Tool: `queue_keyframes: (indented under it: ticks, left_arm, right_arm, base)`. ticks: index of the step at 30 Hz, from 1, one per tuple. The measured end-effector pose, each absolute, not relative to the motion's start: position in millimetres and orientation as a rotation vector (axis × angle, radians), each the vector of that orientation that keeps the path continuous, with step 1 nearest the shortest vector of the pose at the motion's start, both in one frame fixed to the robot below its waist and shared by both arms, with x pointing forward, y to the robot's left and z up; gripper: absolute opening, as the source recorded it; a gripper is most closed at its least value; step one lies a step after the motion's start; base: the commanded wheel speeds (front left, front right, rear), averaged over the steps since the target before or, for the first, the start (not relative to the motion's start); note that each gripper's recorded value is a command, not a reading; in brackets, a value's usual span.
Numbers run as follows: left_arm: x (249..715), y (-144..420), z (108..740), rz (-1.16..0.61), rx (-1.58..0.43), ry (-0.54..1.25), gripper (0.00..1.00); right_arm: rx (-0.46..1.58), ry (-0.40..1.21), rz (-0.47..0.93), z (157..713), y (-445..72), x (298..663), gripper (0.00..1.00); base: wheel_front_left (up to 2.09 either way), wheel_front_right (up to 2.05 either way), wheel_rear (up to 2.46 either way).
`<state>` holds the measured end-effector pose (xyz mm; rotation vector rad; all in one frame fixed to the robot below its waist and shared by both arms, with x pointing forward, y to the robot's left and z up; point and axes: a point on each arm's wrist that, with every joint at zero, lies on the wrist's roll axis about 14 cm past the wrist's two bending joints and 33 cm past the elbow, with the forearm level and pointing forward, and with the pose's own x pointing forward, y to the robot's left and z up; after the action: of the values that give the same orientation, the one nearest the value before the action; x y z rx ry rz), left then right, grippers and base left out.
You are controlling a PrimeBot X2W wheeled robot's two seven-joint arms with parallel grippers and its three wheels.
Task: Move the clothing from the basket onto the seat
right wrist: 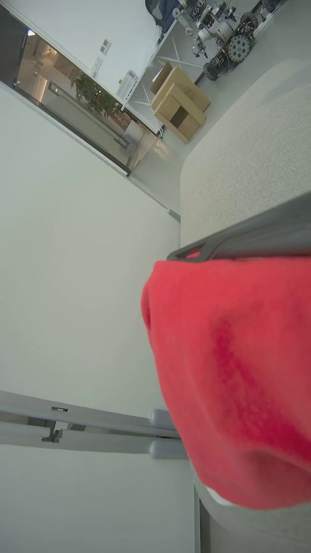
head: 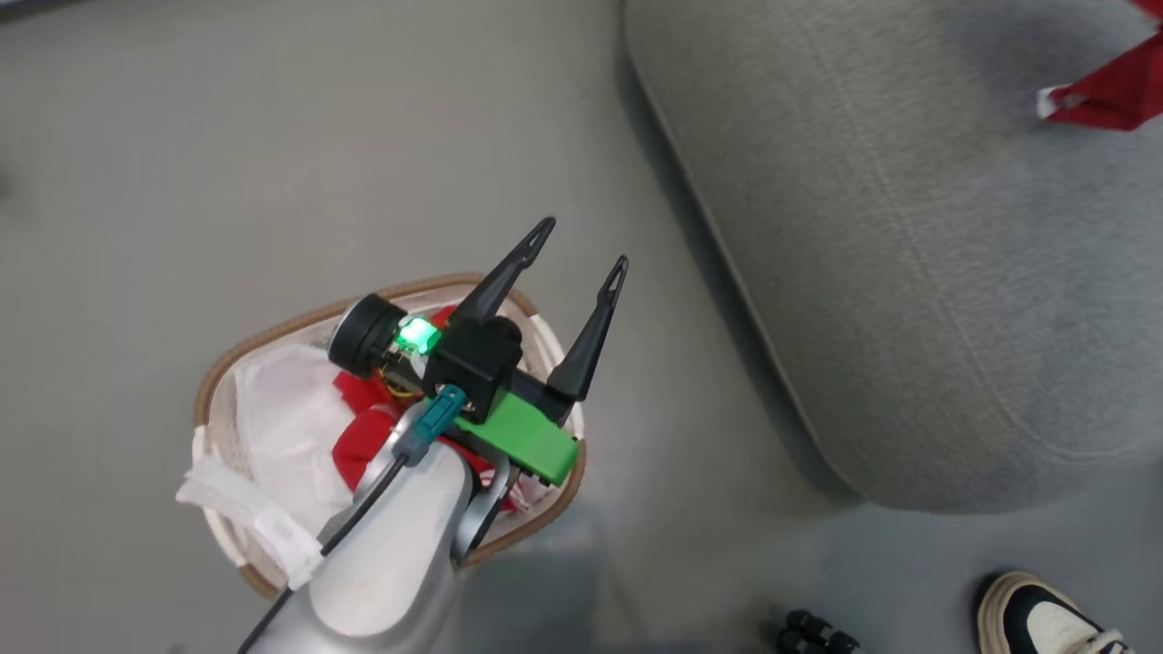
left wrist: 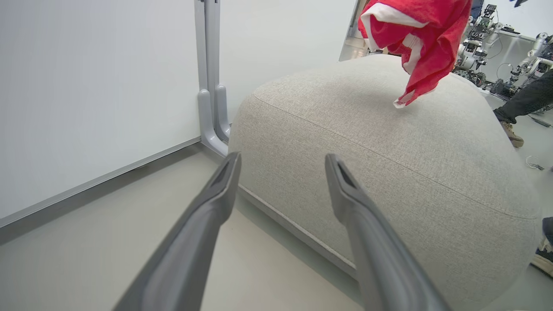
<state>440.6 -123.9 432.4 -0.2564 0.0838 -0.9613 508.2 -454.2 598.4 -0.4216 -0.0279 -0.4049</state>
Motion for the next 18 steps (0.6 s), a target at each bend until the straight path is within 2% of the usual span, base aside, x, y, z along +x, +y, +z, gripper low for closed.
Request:
queue_keyframes:
  ticks: [5,8,9,10,14,18]
  left_arm:
    - [451.0,-104.7,410.1,-0.910,-0.256,0.128,1.00]
    - [456.1,-90.4,391.3,-0.870,-0.256,0.170,1.00]
    - [456.9,-87.3,386.8,-0.861,-0.255,0.180,1.00]
    - [457.5,-83.5,381.3,-0.852,-0.254,0.192,1.00]
    - [466.1,-65.5,366.7,-0.787,-0.257,0.225,1.00]
    - [469.2,-57.9,366.4,-0.761,-0.251,0.227,1.00]
  right_arm:
    - [-0.381,0.024,-0.450,562.9,-466.0,523.9,0.00]
    - [-0.346,0.115,-0.453,512.2,-461.7,524.9,0.00]
    - [-0.328,0.139,-0.452,496.9,-458.0,523.9,0.25]
    - [-0.302,0.166,-0.451,478.8,-452.7,522.5,1.00]
    - [-0.267,0.281,-0.407,419.5,-427.7,511.0,1.00]
    - [-0.248,0.330,-0.409,399.3,-421.8,486.7,1.00]
  base:
    - [0.00,0.00,0.00]
    - [0.00,0.00,0.00]
    - [0.00,0.00,0.00]
    - [0.00,0.00,0.00]
    - [0.00,0.00,0.00]
    - [0.00,0.00,0.00]
